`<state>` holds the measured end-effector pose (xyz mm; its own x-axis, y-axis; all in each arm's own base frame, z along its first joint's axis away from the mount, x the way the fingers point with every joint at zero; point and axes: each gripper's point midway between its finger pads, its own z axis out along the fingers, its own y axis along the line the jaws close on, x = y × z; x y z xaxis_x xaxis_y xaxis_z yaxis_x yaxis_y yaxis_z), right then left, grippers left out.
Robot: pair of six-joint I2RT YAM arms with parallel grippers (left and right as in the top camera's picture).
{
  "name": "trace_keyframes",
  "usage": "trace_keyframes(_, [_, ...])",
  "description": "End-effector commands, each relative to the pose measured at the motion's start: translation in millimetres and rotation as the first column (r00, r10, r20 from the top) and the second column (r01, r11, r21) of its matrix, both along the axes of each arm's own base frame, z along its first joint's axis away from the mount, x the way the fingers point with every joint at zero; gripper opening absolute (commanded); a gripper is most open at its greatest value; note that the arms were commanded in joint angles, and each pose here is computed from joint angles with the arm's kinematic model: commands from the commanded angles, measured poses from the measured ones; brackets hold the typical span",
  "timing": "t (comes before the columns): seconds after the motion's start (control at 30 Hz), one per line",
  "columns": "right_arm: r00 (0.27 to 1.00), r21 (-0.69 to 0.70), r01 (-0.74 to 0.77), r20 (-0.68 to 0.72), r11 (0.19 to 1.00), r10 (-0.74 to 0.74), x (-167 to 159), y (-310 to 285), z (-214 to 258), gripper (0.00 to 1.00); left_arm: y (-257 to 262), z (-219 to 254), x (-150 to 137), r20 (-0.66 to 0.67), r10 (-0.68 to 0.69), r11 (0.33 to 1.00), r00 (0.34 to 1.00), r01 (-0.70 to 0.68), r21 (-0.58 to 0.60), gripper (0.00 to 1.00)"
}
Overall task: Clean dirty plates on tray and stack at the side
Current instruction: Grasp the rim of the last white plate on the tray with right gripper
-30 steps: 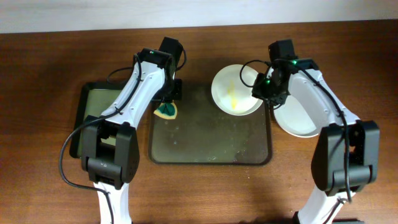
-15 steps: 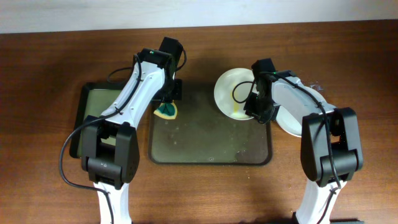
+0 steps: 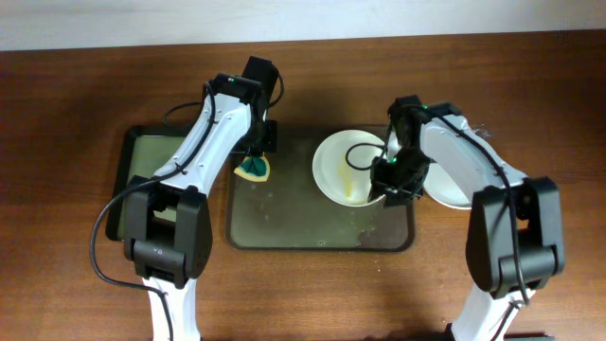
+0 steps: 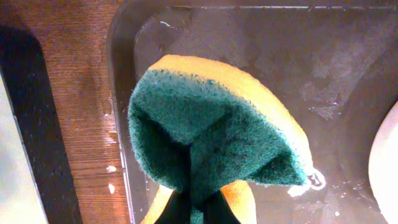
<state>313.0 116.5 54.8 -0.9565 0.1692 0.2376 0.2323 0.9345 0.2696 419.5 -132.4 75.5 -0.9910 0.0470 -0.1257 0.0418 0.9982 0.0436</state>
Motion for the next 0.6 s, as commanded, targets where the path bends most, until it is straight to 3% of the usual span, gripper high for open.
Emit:
trace_keyframes(0.0, [0.982, -0.205, -0.030, 0.177, 0.978, 0.067, 34, -30, 8, 0.41, -3, 2, 6, 0.019, -0.017, 1.000, 1.000, 0.017, -0.004, 0.00])
trace_keyframes(0.07, [0.966, -0.304, -0.007, 0.245, 0.953, 0.085, 54, -47, 4, 0.43, -3, 2, 6, 0.019, -0.017, 1.000, 1.000, 0.017, -0.004, 0.00])
trace_keyframes(0.17, [0.940, -0.313, -0.040, 0.309, 0.949, 0.142, 76, -45, -7, 0.43, -3, 2, 7, 0.021, -0.017, 1.000, 1.000, 0.017, -0.005, 0.00])
trace_keyframes(0.37, [0.940, -0.316, -0.082, 0.290, 0.945, 0.178, 88, -42, -44, 0.43, -3, 2, 7, 0.021, -0.017, 1.000, 1.000, 0.017, -0.005, 0.00])
trace_keyframes(0.53, [0.951, -0.245, -0.102, 0.260, 0.964, 0.167, 82, -29, -57, 0.23, -3, 2, 7, 0.022, -0.017, 1.000, 1.000, 0.017, -0.005, 0.00])
trace_keyframes(0.57, [0.955, -0.187, -0.110, 0.253, 0.976, 0.156, 79, -19, -57, 0.08, -3, 2, 7, 0.021, -0.021, 1.000, 1.000, 0.021, -0.005, 0.00])
